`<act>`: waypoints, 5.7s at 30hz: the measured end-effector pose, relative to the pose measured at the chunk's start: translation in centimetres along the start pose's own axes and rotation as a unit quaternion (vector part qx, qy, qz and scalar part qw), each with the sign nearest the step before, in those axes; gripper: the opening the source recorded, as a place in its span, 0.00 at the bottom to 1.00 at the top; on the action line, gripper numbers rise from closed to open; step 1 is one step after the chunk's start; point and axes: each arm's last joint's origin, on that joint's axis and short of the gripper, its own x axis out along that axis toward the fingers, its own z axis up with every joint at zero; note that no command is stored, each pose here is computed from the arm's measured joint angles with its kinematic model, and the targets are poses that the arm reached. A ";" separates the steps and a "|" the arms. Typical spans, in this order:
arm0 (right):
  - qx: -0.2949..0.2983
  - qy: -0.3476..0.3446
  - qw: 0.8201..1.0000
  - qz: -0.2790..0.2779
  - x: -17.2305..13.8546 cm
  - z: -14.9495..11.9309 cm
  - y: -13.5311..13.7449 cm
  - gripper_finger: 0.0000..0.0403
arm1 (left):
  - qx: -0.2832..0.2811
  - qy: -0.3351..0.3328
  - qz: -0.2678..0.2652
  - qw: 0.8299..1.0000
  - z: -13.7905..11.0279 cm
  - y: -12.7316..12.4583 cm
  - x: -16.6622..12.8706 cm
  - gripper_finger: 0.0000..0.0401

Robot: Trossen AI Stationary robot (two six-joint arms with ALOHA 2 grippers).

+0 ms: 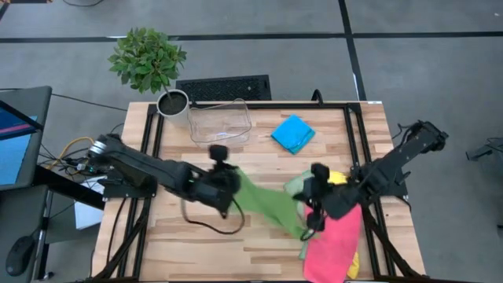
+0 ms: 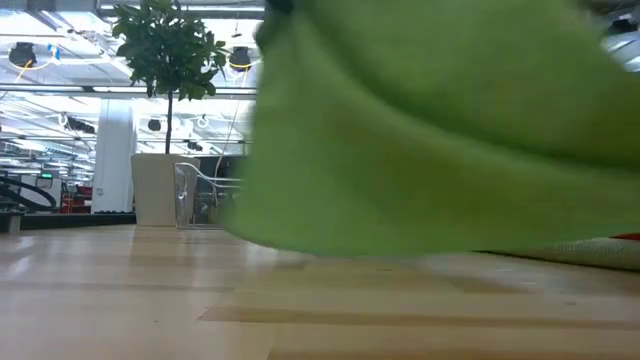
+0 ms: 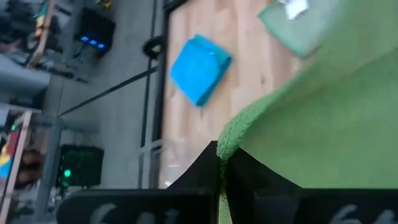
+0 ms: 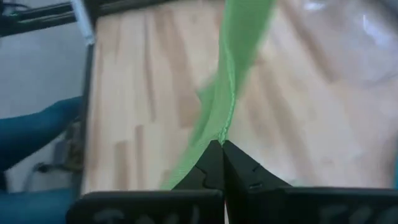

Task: Fold microfiber towels
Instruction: Fold the green microfiber cloth

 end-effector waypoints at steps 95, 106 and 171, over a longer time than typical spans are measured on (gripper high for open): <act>-0.017 0.066 0.997 -0.022 30.5 -5.1 7.5 0.29 | -0.201 0.126 -0.123 0.964 -13.0 -8.6 -5.5 0.00; -0.015 0.112 0.993 -0.037 27.3 -4.5 7.3 0.03 | -0.187 0.133 -0.132 0.964 -13.1 -8.6 -5.5 0.00; 0.023 0.084 0.982 -0.170 11.4 -6.1 7.7 0.02 | -0.313 0.182 -0.245 0.899 -15.9 -6.6 -5.2 0.00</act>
